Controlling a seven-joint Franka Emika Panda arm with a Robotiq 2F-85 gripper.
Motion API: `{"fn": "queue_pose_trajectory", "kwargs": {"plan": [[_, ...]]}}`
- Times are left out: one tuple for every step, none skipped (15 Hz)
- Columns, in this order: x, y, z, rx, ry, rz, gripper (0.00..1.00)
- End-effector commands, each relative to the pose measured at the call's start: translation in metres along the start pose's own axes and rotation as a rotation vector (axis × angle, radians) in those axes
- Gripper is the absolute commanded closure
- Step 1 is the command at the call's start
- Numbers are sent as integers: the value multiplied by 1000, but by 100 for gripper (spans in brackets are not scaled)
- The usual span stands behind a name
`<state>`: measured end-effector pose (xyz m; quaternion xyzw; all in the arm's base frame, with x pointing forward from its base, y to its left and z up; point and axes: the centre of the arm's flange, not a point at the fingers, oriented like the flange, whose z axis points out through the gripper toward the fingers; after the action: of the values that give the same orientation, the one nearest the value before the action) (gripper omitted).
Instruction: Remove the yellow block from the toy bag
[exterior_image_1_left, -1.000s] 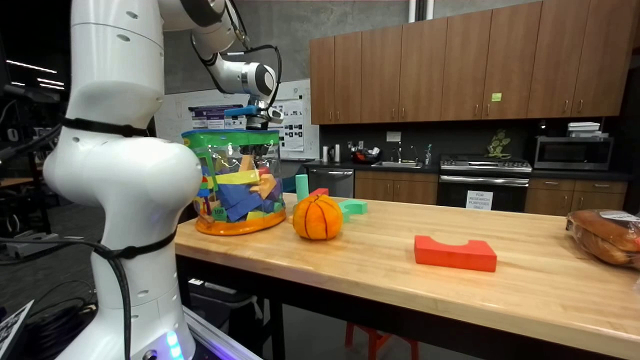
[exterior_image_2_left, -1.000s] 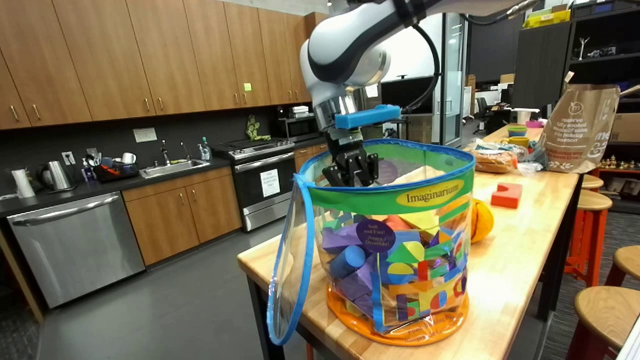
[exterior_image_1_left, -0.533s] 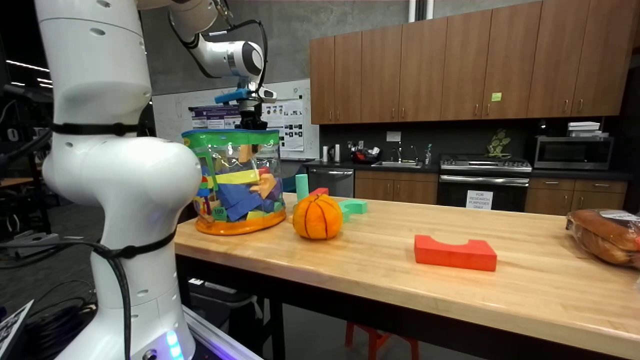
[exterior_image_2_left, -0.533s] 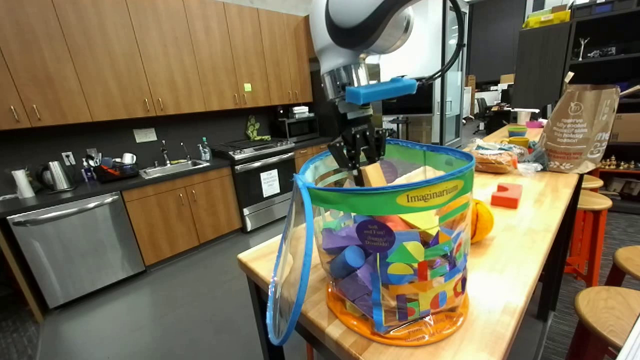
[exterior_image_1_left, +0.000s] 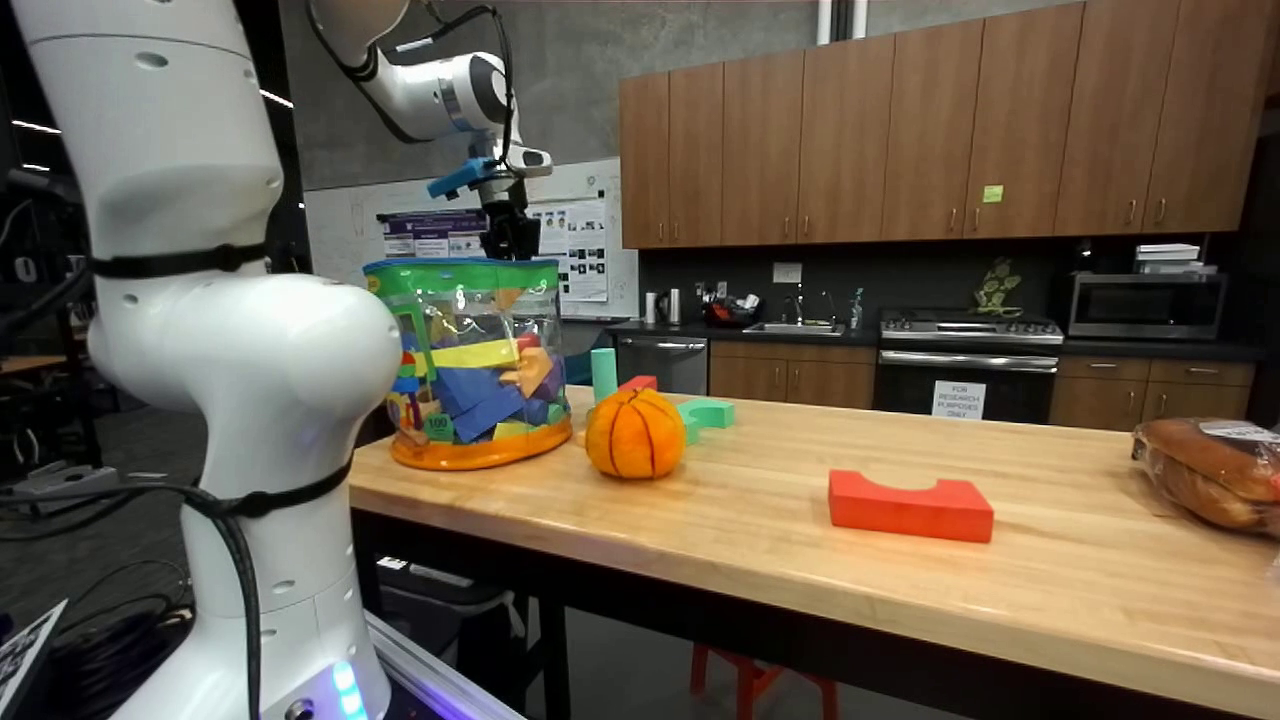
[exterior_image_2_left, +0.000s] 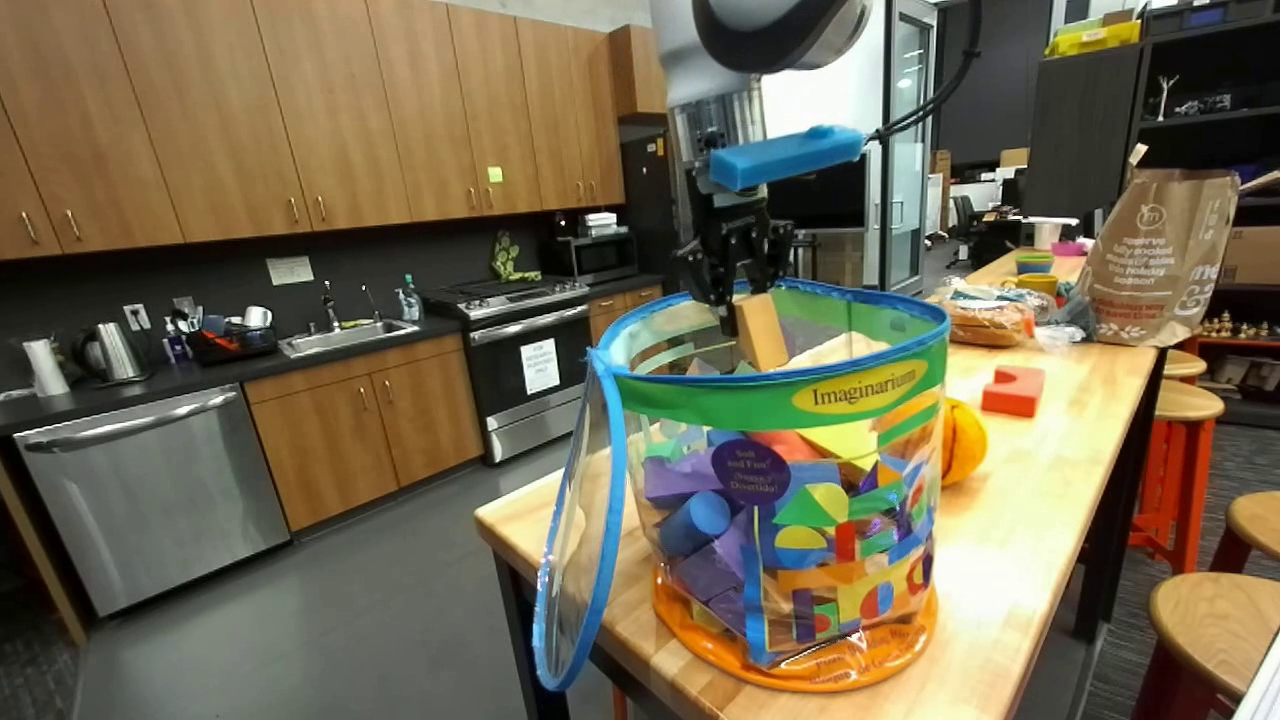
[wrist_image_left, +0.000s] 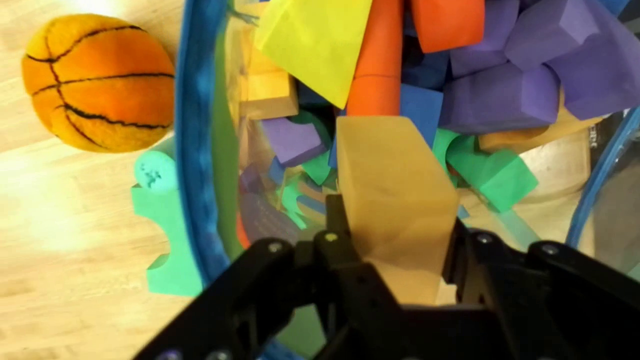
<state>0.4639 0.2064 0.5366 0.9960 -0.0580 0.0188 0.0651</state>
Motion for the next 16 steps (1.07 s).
{"fn": "queue_pose_trajectory", "kwargs": {"plan": [[-17,18,-8,-38,109,83,83],[-17,20,-10,-46,126,99,83],[-18,23,-12,-53,135,111,83],[-19,26,-14,-58,138,121,83],[-21,28,-15,-65,135,130,83],[-23,30,-16,-69,137,137,83],[-25,32,-18,-70,134,130,83],[-27,34,-20,-68,125,113,83],[-27,37,-22,-61,125,101,83],[-28,42,-28,-52,133,95,83],[-30,46,-35,-50,143,90,83],[-33,50,-43,-50,159,89,83],[-37,54,-50,-50,171,81,83],[-41,59,-57,-53,184,79,83],[-45,65,-63,-58,192,83,83],[-49,71,-69,-57,201,84,83]]}}
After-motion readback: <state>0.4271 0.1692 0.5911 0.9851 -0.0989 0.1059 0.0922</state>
